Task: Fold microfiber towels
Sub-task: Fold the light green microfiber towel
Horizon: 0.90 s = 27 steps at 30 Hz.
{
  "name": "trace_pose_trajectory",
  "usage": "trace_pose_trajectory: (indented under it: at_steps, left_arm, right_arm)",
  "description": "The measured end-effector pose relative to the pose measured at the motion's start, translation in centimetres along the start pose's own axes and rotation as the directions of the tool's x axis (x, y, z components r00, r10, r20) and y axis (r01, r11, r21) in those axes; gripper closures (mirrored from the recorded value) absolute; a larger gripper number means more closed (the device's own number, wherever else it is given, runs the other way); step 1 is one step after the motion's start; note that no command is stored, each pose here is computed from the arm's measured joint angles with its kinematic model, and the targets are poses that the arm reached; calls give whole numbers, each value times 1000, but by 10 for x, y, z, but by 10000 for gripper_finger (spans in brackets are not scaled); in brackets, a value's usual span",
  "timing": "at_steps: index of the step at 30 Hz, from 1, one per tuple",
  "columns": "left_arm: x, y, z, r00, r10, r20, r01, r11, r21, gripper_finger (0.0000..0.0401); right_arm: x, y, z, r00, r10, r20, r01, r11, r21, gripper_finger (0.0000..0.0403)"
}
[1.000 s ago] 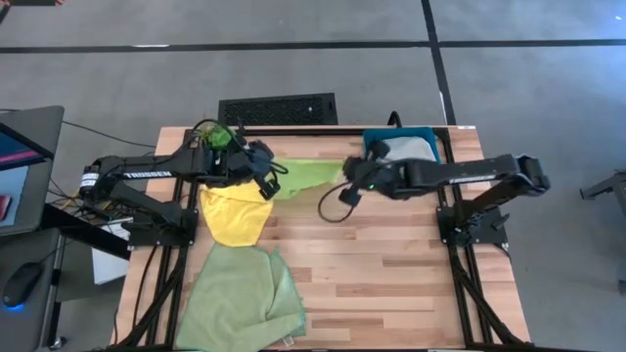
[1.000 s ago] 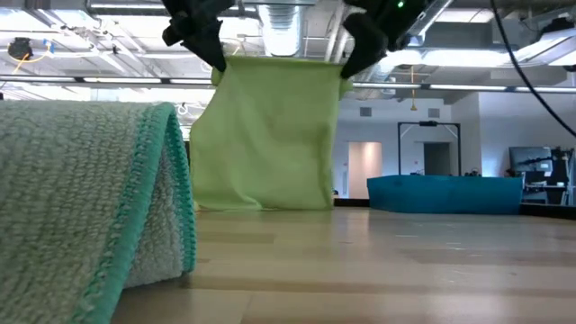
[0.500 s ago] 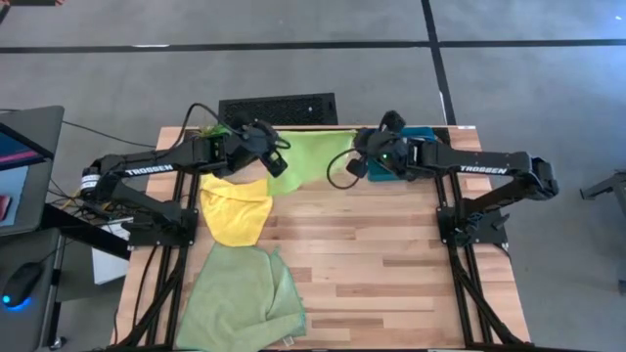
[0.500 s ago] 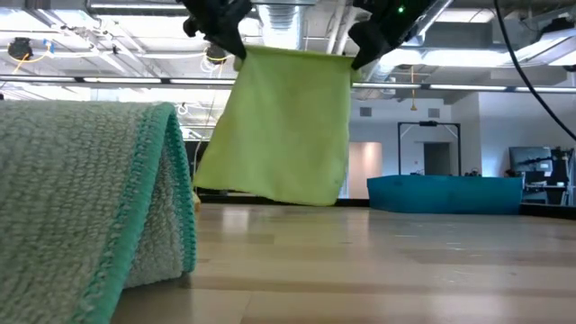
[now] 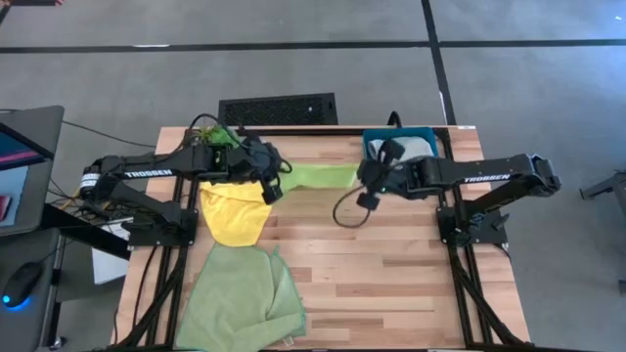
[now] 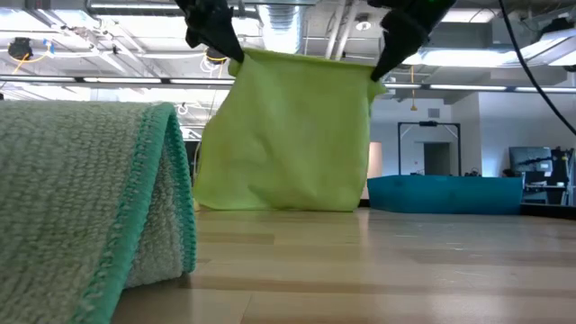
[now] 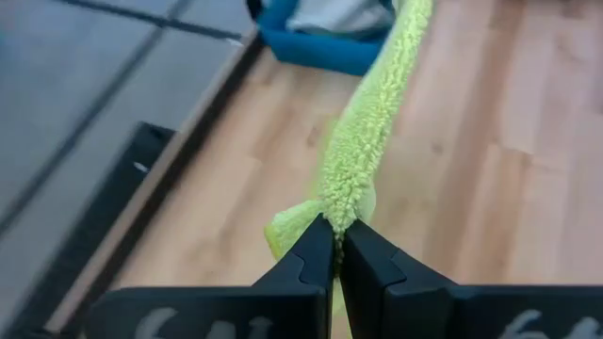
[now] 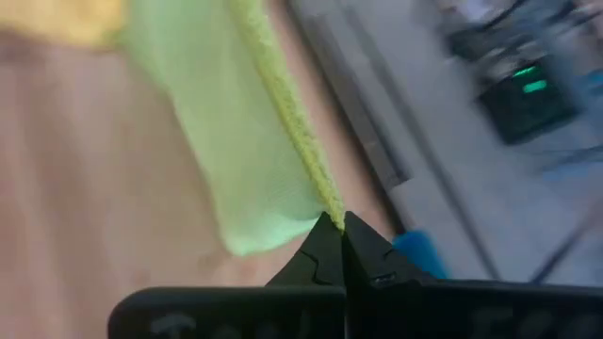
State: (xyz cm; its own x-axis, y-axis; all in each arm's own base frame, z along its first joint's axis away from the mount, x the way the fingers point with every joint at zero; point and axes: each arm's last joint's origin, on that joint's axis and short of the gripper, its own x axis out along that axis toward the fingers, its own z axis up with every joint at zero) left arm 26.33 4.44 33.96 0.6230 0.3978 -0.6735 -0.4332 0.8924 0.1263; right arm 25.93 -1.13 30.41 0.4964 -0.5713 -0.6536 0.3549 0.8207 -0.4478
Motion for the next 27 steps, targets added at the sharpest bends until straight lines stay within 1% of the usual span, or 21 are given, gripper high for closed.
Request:
trace_pose_trajectory:
  at_steps: [4,7,10,14,18,21,25,27]
  left_arm:
    - [-4,-13,-7,998,-50,-45,48,998,-29,401]
    - [-5,-25,-13,993,-96,-66,93,994,-49,401]
    - [-1,-37,-26,983,-145,-110,138,988,-73,401]
    - [8,-54,-46,973,-180,-142,164,979,-118,401]
    - [9,-71,-60,946,-283,-158,258,953,-162,401]
    - [10,-83,-69,922,-351,-163,319,928,-191,401]
    - [10,-93,-83,908,-376,-185,334,916,-224,401]
    - [11,-96,-90,898,-383,-216,332,913,-239,401]
  right_arm:
    - [-6,17,-5,991,127,-35,-127,992,2,400]
    - [-11,28,-8,972,228,-61,-228,974,-4,400]
    - [-12,40,-12,949,303,-89,-305,952,-6,399]
    - [-15,52,-14,930,349,-116,-353,936,-10,399]
    - [-16,64,-16,886,436,-157,-444,896,-21,399]
    - [-15,73,-19,862,468,-194,-479,878,-13,399]
    - [-8,88,-20,832,501,-236,-521,853,-24,399]
    - [-2,96,-20,815,526,-244,-547,837,-22,399]
